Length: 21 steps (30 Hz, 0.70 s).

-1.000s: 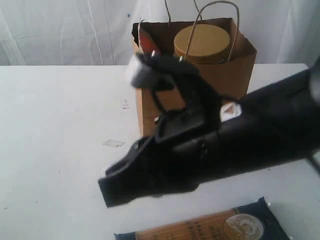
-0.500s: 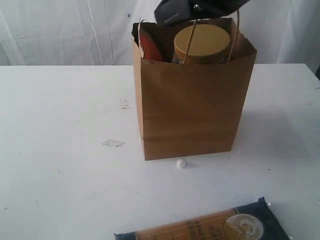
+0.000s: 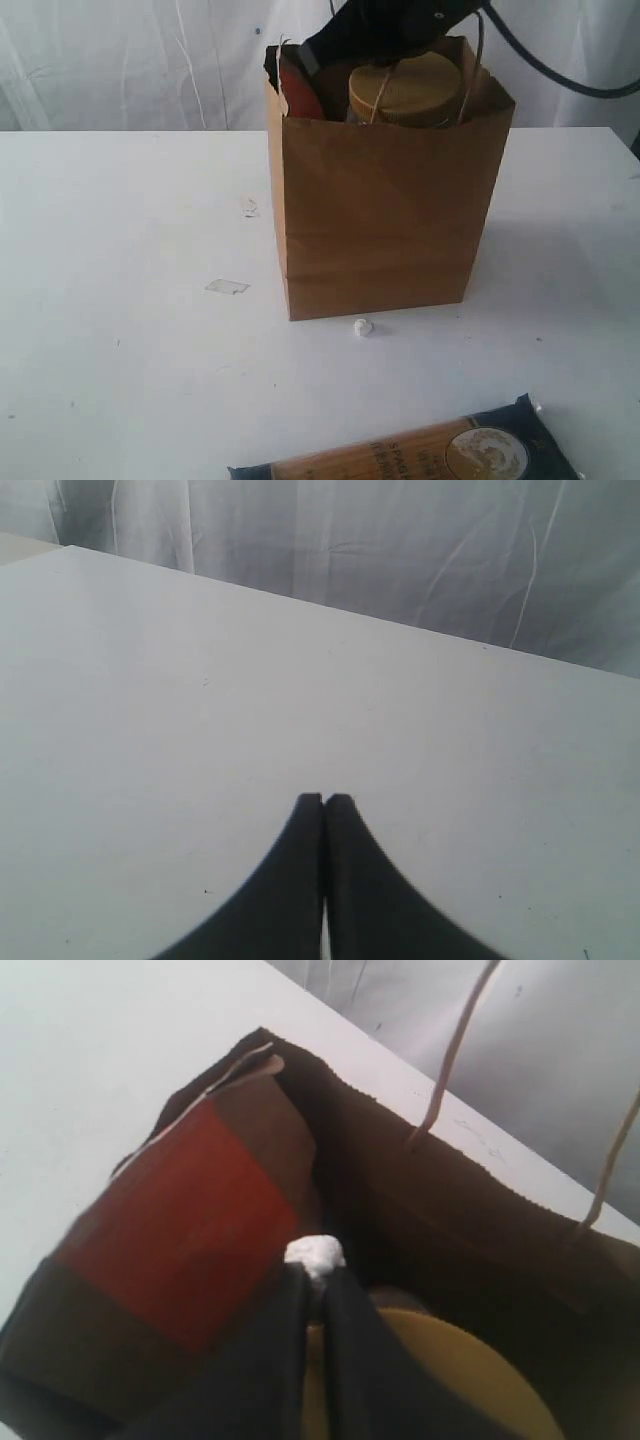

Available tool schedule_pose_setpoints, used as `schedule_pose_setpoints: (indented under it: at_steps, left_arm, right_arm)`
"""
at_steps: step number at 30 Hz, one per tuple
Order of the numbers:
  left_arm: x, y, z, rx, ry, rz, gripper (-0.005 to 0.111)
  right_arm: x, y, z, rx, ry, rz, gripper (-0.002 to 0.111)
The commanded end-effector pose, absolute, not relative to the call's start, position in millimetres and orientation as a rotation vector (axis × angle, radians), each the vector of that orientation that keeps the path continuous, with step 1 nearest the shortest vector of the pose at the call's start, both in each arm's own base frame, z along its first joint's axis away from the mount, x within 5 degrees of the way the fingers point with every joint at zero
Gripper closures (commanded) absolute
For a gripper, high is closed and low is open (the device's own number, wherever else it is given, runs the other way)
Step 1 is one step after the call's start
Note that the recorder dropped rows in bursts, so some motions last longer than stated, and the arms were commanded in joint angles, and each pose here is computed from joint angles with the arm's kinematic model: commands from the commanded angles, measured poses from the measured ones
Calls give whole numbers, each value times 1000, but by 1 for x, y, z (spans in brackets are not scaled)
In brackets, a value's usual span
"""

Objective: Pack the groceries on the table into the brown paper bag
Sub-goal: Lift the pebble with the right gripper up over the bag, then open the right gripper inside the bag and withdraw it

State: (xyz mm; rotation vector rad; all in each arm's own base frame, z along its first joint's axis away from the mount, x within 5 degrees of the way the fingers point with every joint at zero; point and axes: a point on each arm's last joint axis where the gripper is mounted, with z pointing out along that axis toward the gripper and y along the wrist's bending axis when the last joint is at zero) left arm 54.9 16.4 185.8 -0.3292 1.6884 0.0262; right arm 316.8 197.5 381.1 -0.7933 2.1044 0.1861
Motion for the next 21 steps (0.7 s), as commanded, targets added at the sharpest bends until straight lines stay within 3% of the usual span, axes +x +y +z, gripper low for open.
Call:
schedule_pose_setpoints:
  at_steps: [1,6,14,21]
  left_arm:
    - [55,16,186,-311,1683,28,107]
    - [55,16,186,-311,1683,28,107]
    - [55,16,186,-311,1683,28,107]
    - [55,16,186,-311,1683,28,107]
  right_arm:
    - [319,195,386,-768,2086,180,99]
    - [319,195,386,-768,2086,180,83]
    - [317,194,389,-766,2080,181,82]
    - [299,187,414,-715,2029,268,82]
